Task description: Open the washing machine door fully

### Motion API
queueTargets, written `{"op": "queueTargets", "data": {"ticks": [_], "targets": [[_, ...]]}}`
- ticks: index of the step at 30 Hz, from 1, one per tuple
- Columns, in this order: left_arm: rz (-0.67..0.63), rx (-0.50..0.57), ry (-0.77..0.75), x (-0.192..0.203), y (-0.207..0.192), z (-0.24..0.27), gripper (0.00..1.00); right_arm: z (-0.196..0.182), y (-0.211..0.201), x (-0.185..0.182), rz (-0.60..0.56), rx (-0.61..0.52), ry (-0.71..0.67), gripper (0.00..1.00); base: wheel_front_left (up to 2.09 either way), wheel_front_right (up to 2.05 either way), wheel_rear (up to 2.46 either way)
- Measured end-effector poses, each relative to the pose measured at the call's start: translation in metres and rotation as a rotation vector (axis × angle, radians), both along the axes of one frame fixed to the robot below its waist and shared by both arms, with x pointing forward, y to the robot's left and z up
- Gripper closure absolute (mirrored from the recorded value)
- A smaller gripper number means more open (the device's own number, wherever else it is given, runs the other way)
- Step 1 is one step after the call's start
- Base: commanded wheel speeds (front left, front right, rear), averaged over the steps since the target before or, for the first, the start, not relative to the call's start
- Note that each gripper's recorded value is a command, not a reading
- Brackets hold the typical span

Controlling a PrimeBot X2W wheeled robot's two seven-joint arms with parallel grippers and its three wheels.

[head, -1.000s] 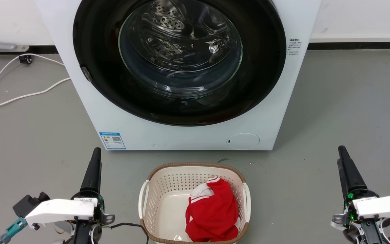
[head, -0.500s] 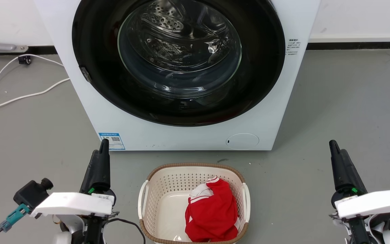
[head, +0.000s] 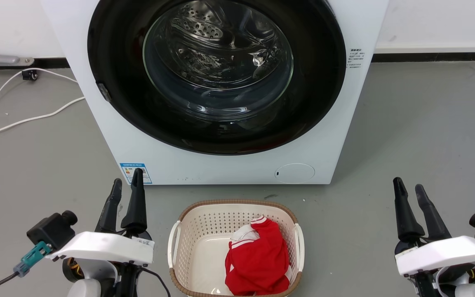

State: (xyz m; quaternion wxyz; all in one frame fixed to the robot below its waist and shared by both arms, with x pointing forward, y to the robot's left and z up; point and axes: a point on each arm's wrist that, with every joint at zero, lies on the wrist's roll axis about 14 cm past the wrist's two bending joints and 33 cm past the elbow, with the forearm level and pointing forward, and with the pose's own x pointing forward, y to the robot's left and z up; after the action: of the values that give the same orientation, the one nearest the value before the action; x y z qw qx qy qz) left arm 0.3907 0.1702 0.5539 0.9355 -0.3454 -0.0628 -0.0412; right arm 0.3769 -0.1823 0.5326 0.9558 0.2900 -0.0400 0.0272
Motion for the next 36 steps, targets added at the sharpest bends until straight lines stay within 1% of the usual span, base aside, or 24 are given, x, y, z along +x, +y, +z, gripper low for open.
{"op": "queueTargets", "data": {"ticks": [3, 4, 5, 19, 36], "targets": [[0.005, 0.05, -0.003, 0.0, -0.001, 0.001, 0.0, 0.0, 0.002, 0.0, 0.004, -0.045, -0.002, 0.0, 0.0, 0.0, 0.0], [0.011, 0.081, -0.007, 0.0, -0.002, 0.001, 0.0, 0.0, 0.004, 0.0, 0.008, -0.076, -0.003, 0.0, 0.0, 0.0, 0.0], [0.011, 0.081, -0.007, 0.0, -0.002, 0.001, 0.0, 0.0, 0.004, 0.0, 0.008, -0.076, -0.003, 0.0, 0.0, 0.0, 0.0], [0.029, 0.286, -0.032, -0.001, -0.006, 0.003, 0.0, 0.002, 0.012, -0.001, 0.026, -0.274, -0.016, 0.0, 0.0, 0.0, 0.0], [0.038, 0.455, -0.073, -0.002, -0.013, 0.007, 0.0, 0.003, 0.018, -0.002, 0.039, -0.43, -0.023, 0.0, 0.0, 0.0, 0.0]]}}
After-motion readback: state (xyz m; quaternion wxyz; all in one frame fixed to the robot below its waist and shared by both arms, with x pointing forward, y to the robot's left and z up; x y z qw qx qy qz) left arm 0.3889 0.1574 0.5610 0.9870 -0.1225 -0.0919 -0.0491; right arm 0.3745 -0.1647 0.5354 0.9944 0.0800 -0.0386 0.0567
